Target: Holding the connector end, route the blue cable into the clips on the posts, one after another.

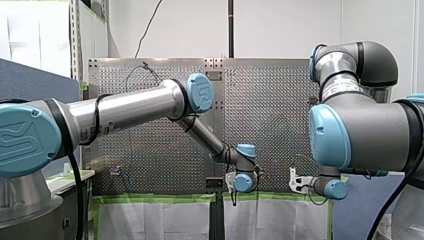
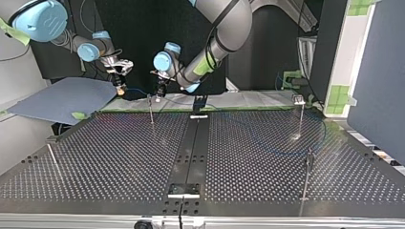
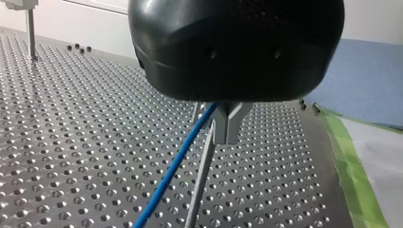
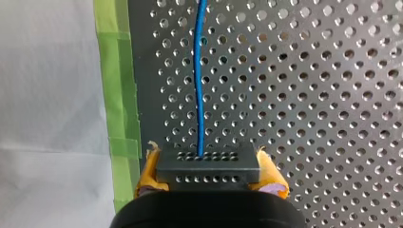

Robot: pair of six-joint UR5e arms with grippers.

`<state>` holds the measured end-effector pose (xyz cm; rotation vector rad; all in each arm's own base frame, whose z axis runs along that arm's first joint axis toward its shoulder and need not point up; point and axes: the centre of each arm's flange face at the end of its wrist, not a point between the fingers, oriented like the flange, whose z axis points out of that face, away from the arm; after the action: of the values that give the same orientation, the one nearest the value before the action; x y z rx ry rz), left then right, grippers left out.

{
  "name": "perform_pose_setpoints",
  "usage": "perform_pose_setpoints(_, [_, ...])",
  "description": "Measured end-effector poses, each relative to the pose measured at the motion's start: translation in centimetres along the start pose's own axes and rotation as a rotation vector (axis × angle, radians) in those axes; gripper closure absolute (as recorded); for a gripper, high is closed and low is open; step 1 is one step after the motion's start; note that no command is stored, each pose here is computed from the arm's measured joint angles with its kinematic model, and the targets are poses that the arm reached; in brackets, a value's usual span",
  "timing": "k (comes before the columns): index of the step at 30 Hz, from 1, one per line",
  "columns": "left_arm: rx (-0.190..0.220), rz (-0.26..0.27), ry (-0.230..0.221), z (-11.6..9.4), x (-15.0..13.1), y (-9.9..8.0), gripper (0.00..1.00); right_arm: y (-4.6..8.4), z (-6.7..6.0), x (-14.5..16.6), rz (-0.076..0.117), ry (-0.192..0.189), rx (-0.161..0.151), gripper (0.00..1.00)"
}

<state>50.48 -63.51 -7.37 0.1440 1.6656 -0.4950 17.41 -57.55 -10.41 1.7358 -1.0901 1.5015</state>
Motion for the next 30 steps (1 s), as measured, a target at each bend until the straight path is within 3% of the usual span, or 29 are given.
perform_pose_setpoints(7, [0.000, -0.007, 0.020, 0.4, 1.6, 0.4, 1.00, -0.3, 0.3, 0.2, -0.021, -0.001, 0.021, 1.00])
perform_pose_setpoints(16, [-0.014, -0.028, 0.005, 1.8, 0.7, 1.5, 1.00, -0.5, 1.3, 0.9, -0.040, 0.012, 0.049, 1.00])
perform_pose_setpoints(30, [0.025, -0.048, 0.008, 2.1, 0.1, 1.1, 1.00, -0.3, 2.9, 2.2, -0.058, 0.021, 0.078, 1.00])
